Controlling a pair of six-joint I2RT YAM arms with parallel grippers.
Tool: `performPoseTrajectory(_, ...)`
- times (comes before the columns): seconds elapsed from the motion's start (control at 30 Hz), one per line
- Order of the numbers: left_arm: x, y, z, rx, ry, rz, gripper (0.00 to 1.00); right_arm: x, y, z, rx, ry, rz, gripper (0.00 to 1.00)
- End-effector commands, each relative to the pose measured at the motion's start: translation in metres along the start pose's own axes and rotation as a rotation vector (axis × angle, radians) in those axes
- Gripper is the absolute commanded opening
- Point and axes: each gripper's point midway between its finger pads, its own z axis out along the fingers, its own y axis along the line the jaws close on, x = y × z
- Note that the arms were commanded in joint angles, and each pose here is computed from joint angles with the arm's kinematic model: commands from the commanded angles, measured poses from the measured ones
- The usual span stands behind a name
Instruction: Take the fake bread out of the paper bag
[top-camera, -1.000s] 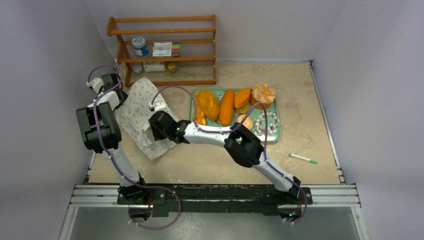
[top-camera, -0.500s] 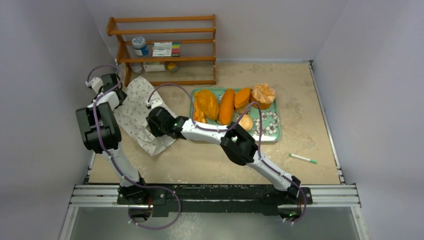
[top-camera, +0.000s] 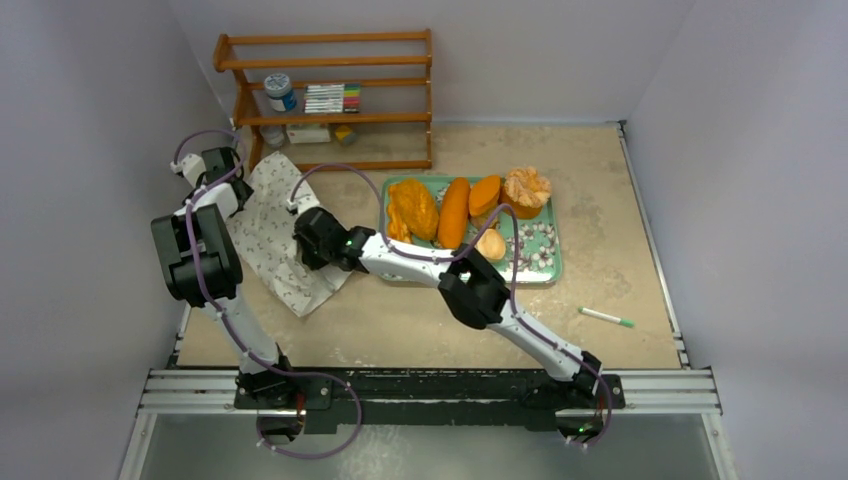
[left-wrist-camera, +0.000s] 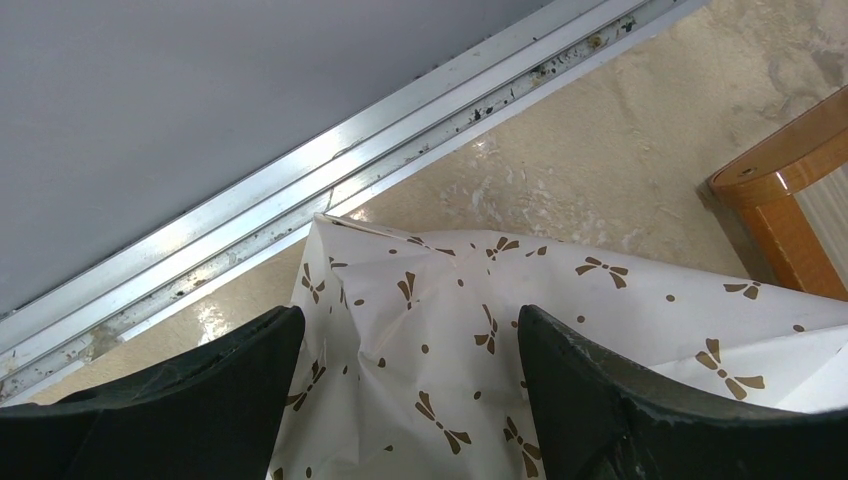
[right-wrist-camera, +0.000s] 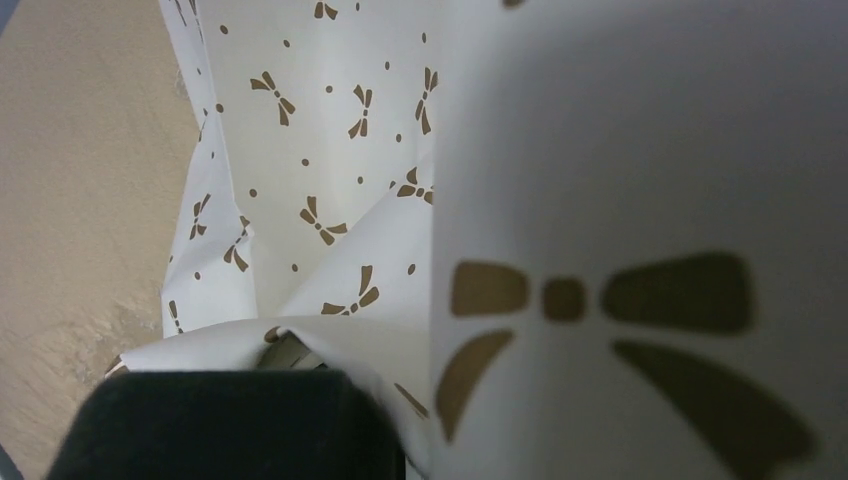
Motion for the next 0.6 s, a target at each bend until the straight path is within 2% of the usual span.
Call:
performPoseTrajectory(0.0, 0.016, -0.005, -0.014, 0.032, 0.063, 0.016, 0.79, -0.044, 0.016, -0.026, -0.069, -0.1, 0.003, 0.02)
performPoseTrajectory(0.23, 0.009, 0.002, -0.013, -0.017, 0.027, -0.037, 0.8, -0.046, 0.008, -0.065, -0.049, -0.102, -0.005, 0.0)
performPoseTrajectory(0.57, -0.02, -0.01, -0.023, -0.003, -0.022, -0.108, 0.8, -0.037, -0.005, -0.112, -0.018, -0.06, -0.03, 0.0)
